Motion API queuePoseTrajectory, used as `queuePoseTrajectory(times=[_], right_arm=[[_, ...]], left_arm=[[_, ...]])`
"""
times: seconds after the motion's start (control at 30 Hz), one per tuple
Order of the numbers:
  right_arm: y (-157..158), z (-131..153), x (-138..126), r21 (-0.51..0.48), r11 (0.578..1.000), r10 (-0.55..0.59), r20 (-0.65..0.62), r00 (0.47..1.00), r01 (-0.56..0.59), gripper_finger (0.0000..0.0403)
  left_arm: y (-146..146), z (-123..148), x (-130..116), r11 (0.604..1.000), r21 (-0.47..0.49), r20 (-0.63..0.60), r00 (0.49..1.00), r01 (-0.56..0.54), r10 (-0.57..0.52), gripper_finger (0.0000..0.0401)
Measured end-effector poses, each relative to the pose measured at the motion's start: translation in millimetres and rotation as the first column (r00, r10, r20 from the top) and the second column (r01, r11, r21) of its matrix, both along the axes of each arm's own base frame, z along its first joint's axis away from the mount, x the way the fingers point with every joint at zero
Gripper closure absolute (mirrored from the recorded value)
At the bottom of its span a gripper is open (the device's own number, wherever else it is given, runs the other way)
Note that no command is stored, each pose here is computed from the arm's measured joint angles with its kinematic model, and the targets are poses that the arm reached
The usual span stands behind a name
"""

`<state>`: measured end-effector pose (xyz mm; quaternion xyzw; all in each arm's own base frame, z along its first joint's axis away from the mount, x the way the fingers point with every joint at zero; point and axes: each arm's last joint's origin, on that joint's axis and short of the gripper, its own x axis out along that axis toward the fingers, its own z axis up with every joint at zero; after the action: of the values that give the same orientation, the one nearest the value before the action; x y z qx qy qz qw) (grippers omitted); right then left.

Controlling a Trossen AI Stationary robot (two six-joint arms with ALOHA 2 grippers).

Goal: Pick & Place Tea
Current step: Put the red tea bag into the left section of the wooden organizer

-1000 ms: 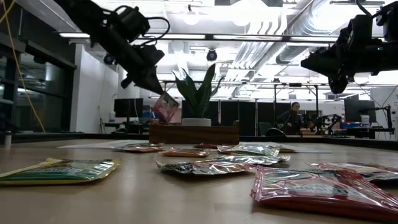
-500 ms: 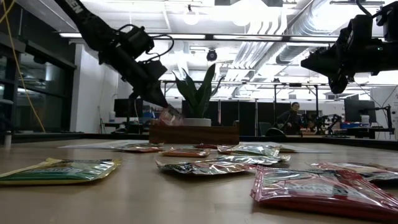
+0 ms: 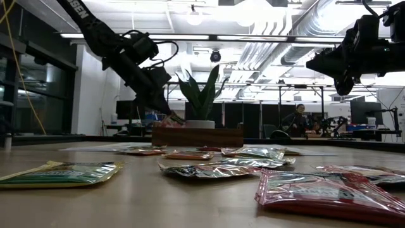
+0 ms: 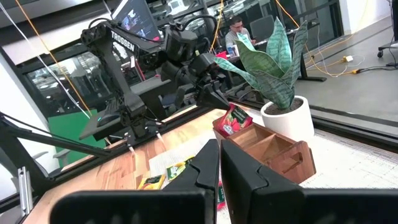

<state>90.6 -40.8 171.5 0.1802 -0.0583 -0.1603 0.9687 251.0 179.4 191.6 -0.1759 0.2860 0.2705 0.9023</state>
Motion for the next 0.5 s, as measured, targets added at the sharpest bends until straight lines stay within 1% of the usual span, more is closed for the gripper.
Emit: queuePoseTrajectory(times=[0.23,0.33,0.4,0.5], right_arm=[[0.0,0.0,0.0,0.0,1.0,0.0,0.0,1.0,0.0,0.0391],[0.0,-0.1,0.0,0.0,1.0,0.0,0.0,1.0,0.0,0.0391],[0.0,0.0,0.0,0.0,1.0,0.0,0.0,1.0,0.0,0.0391],[0.0,0.0,0.0,0.0,1.0,0.0,0.0,1.0,0.0,0.0391]], left_arm=[[1.0,-2.9,-3.4,0.997,0.031,-0.064,0.995,-0.076,0.078,0.0401],[1.2,-2.7,-3.3,0.996,0.034,-0.063,0.995,-0.077,0.079,0.0396],[0.7,-2.4,-2.7,0.998,0.025,-0.052,0.997,-0.056,0.057,0.0388],[-0.4,-1.1,-0.8,0.999,0.027,-0.032,0.999,0.027,-0.026,0.0365]])
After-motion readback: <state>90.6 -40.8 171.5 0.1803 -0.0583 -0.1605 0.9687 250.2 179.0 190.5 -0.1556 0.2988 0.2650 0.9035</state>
